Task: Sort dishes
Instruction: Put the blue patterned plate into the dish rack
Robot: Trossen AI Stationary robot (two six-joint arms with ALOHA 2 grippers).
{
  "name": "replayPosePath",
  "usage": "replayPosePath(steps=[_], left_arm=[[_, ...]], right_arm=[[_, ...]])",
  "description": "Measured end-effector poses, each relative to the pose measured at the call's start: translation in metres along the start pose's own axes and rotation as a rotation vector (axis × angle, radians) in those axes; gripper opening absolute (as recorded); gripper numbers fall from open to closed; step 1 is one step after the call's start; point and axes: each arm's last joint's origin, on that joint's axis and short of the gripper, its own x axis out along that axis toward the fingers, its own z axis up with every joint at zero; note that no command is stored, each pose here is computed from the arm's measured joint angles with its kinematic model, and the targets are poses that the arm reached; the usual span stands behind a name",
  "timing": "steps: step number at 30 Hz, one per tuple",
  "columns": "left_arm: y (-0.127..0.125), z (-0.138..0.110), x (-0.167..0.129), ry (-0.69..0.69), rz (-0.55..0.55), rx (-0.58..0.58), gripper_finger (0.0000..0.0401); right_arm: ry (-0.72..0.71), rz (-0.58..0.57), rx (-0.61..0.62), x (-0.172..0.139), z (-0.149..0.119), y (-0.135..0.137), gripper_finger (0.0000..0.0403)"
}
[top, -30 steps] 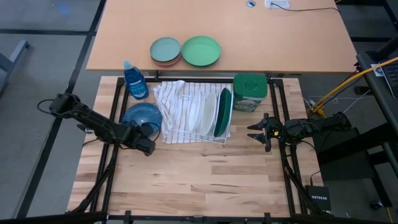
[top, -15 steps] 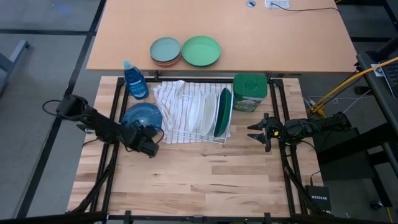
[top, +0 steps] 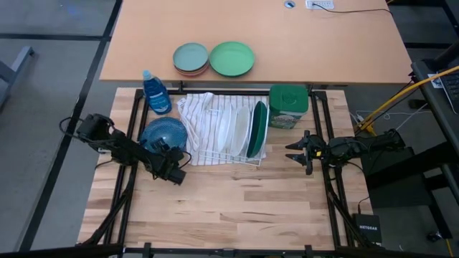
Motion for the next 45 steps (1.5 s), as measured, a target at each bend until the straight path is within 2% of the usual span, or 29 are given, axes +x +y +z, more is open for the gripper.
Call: replayPosePath(steps=[13,17,24,26,34,45], left_arm=[[-0.005,-0.001,0.006,0.002,0.023,0.014,0.0192],[-0.006,-0.001,0.006,0.005,0.011,0.007,0.0148],[-0.010,0.001,0.007,-0.031,-0.008,-0.013,0.0031],[-0.010,0.002,0.008,-0.041,-0.001,-0.018,0.0015],[-0.010,0.006,0.002,-0.018,-0.013,-0.133,0.0016],[-0.002,0.034,-0.033,0.060,0.011,-0.175,0.0001]], right_arm=[[0.000,0.000,0.000,0.000,0.000,0.000,0.0186],[0.000,0.000,0.000,0.000,0.000,0.000,0.0186],[0.000,0.000,0.000,0.000,0.000,0.000,0.0186],[0.000,0.000,0.000,0.000,0.000,0.000,0.0186],[0.000,-0.001,0.000,0.000,0.000,0.000,0.0186],[0.000,0.000,0.000,0.000,0.000,0.000,0.0186]])
